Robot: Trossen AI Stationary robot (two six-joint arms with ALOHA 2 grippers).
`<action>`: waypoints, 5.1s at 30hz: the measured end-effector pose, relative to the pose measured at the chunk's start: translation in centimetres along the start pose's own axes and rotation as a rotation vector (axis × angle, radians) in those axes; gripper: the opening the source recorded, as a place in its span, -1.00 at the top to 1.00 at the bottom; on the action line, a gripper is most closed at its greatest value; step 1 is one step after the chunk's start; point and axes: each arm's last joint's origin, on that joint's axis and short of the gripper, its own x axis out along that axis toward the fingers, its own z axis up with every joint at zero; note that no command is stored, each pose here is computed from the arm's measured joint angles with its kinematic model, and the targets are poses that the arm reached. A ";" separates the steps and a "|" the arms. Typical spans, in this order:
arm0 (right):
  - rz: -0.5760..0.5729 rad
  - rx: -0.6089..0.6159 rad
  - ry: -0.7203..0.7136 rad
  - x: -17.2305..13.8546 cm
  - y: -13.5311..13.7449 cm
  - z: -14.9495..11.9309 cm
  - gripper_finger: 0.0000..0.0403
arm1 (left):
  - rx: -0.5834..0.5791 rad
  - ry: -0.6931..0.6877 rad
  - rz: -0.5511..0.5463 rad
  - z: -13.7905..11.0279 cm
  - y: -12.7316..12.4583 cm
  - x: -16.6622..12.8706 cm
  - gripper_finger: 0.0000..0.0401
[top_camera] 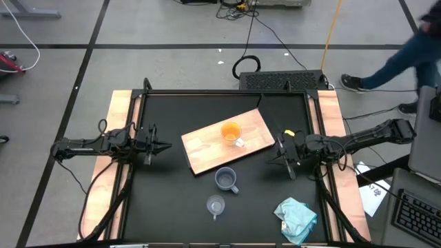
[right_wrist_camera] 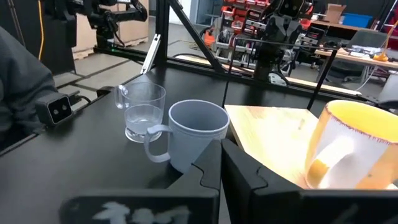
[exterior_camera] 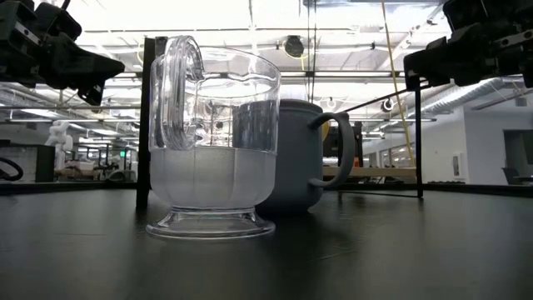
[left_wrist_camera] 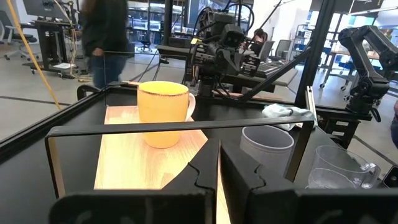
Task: Stack small to large cups/mugs on shelf
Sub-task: Put the orange mug on the shelf
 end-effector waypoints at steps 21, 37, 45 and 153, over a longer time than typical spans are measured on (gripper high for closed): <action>-0.003 -0.074 -0.020 0.0 0.0 0.2 1.00 | 0.000 0.000 0.000 0.0 0.0 0.0 0.92; -0.003 -0.017 -0.029 0.0 0.0 0.3 1.00 | 0.000 0.000 0.000 0.0 0.0 0.0 0.92; -0.003 -0.020 -0.029 0.0 0.0 0.3 1.00 | -0.001 -0.130 -0.014 1.3 -0.1 -0.1 0.92; 0.001 0.019 0.008 0.0 0.0 -0.1 1.00 | 0.030 0.087 0.077 15.7 2.7 15.8 1.00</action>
